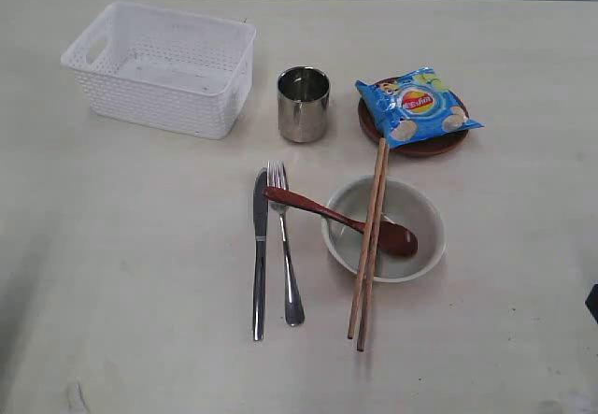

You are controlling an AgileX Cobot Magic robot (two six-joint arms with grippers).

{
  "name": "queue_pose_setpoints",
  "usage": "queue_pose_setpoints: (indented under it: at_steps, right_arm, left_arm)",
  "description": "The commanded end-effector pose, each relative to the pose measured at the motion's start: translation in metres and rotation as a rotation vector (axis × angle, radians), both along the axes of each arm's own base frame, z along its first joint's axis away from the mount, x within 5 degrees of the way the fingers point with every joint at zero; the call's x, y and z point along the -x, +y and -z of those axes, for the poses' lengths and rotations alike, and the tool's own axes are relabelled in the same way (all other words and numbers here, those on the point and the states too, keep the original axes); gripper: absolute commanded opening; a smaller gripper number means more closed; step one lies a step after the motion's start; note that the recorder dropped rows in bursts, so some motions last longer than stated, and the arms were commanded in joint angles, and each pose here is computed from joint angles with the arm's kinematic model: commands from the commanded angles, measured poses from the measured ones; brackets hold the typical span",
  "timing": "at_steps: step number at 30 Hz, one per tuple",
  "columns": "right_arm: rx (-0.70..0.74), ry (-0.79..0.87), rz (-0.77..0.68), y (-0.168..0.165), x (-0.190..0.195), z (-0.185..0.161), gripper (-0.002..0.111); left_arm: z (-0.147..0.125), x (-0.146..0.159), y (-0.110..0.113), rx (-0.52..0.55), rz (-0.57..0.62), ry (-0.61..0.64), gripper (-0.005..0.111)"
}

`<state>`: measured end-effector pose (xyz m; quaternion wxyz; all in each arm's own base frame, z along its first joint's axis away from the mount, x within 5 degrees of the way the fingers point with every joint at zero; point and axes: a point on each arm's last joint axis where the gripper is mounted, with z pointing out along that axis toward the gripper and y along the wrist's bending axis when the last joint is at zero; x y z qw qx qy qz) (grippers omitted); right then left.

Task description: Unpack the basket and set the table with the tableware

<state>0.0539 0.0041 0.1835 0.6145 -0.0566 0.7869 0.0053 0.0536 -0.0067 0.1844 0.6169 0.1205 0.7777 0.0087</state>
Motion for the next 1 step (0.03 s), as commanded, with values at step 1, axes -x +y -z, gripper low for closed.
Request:
queue_pose_setpoints:
  at_steps: [1]
  right_arm:
    - [0.001, -0.014, 0.006, -0.0004, 0.0000, -0.0007, 0.000]
  left_arm:
    - [0.0002, 0.0000, 0.0000, 0.000, 0.000, -0.008, 0.003]
